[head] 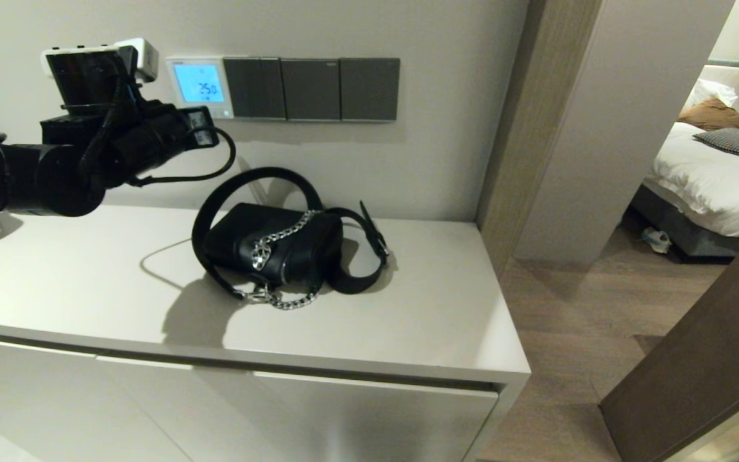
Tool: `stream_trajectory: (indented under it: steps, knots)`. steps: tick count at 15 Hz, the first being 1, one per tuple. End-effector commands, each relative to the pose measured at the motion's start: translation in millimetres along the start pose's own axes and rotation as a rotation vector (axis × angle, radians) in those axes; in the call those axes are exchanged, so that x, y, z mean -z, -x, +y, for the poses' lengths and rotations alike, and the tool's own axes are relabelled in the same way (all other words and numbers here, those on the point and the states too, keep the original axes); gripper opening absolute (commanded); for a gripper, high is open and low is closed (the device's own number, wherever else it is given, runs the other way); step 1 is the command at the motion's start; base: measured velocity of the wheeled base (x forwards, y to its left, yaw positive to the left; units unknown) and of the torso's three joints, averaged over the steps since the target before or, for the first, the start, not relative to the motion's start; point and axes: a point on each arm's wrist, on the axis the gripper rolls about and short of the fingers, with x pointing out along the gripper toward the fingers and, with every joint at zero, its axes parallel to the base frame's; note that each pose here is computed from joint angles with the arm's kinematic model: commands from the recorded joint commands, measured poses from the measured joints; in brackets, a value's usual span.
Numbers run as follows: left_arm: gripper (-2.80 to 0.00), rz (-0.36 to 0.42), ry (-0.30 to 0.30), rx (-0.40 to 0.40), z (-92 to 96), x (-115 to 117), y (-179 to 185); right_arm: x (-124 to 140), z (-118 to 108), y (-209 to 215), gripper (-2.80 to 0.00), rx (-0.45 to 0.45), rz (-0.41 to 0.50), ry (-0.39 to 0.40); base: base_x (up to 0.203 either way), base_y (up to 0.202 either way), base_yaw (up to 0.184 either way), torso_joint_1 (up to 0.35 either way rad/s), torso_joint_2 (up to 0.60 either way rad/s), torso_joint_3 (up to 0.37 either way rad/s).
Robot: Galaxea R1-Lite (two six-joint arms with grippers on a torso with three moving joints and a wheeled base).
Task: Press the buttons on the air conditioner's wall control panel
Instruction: Press the temperature decrease button
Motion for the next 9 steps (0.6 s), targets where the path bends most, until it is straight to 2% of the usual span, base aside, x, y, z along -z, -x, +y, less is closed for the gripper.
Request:
stream_trajectory:
  steps: [1,9]
  knots:
    - [-2.8,-0.001,0.001,-0.001,0.1,1.1,-1.6,0.4,0.0,-0.2,-2.8,0.0,0.003,0.0,0.0,0.0,0.0,0.0,0.0,0.0]
    - [-2.8,0.002,-0.001,0.0,0.0,4.2,-8.8,0.4,0.0,-0.2,-2.8,0.0,0.003,0.0,0.0,0.0,0.0,0.0,0.0,0.0]
